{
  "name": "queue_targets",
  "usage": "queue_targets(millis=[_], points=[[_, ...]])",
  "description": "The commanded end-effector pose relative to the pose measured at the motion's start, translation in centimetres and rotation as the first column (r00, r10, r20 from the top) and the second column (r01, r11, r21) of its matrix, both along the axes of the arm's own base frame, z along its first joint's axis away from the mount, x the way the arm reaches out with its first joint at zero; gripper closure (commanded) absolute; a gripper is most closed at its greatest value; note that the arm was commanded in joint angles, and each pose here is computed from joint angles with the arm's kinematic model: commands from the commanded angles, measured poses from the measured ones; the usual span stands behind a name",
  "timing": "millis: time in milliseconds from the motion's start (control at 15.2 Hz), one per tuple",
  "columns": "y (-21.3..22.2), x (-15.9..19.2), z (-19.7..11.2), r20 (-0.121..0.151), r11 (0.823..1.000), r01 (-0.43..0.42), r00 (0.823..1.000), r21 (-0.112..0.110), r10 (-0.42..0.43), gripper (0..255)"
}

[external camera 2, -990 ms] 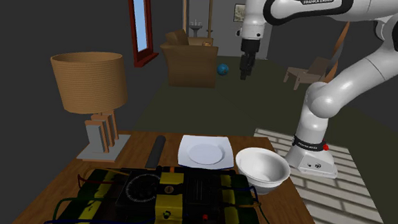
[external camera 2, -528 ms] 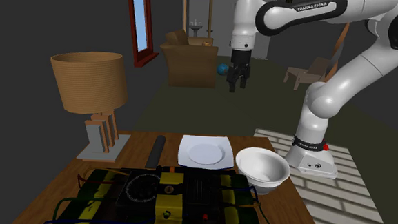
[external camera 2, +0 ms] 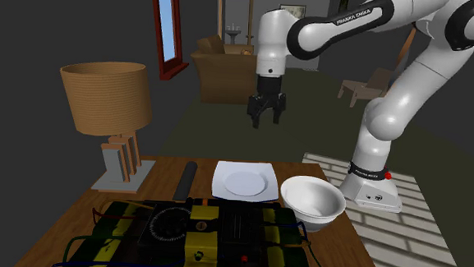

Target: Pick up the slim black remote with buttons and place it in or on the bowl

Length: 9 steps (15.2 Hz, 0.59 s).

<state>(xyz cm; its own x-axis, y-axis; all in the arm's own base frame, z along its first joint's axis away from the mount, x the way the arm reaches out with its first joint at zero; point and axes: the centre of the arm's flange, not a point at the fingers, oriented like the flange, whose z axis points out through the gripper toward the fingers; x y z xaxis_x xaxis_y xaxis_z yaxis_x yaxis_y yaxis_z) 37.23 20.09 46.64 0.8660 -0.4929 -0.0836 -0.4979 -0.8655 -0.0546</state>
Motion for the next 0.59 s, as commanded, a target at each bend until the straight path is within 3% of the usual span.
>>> queue_targets(millis=[0, 264, 528], points=[[2.2, 1.4, -1.1, -0.011, 0.998, 0.064, 0.998, 0.010, -0.064, 0], [5.9, 4.2, -3.2, -0.032, 0.983, 0.181, 0.983, 0.024, -0.180, 0], [9.3, 7.3, -5.2, -0.055, 0.955, 0.295, 0.954, 0.035, -0.293, 0]])
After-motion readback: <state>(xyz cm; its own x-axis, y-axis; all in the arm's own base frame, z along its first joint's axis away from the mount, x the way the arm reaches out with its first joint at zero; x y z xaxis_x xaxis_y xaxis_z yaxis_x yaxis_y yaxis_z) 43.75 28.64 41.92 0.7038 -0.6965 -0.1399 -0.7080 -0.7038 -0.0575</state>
